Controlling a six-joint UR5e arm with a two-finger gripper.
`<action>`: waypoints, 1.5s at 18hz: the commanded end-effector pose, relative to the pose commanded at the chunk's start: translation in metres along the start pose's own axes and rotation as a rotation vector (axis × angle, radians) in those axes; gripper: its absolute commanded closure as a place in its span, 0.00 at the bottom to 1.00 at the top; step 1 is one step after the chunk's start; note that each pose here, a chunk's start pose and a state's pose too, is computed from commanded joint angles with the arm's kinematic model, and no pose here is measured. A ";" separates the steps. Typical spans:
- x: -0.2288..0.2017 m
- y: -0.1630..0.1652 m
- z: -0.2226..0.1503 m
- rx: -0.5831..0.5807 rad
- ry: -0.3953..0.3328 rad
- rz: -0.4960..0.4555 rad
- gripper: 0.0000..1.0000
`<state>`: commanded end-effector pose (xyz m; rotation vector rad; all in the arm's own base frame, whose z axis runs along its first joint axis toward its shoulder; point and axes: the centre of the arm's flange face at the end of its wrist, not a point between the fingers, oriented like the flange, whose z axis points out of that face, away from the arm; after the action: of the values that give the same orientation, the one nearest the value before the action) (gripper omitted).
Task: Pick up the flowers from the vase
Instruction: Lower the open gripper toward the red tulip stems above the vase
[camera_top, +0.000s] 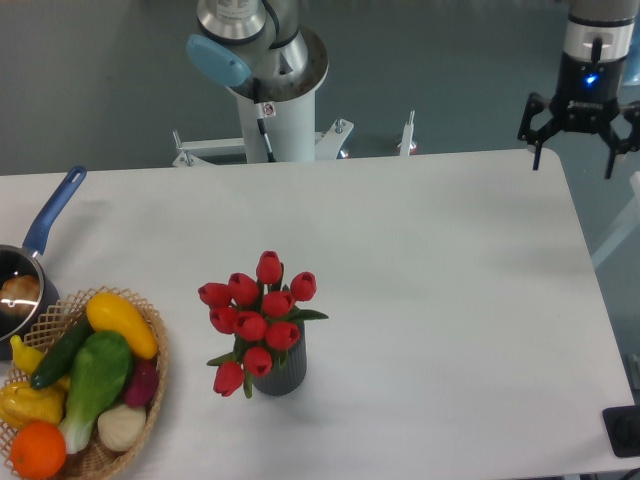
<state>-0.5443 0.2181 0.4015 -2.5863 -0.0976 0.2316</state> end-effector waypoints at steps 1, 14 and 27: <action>0.004 -0.004 -0.001 0.038 0.009 -0.031 0.00; 0.093 -0.116 0.055 0.179 0.199 0.091 0.00; 0.158 -0.156 0.096 0.236 0.351 0.163 0.00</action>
<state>-0.4097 0.4179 0.3792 -2.3588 0.2540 -0.1470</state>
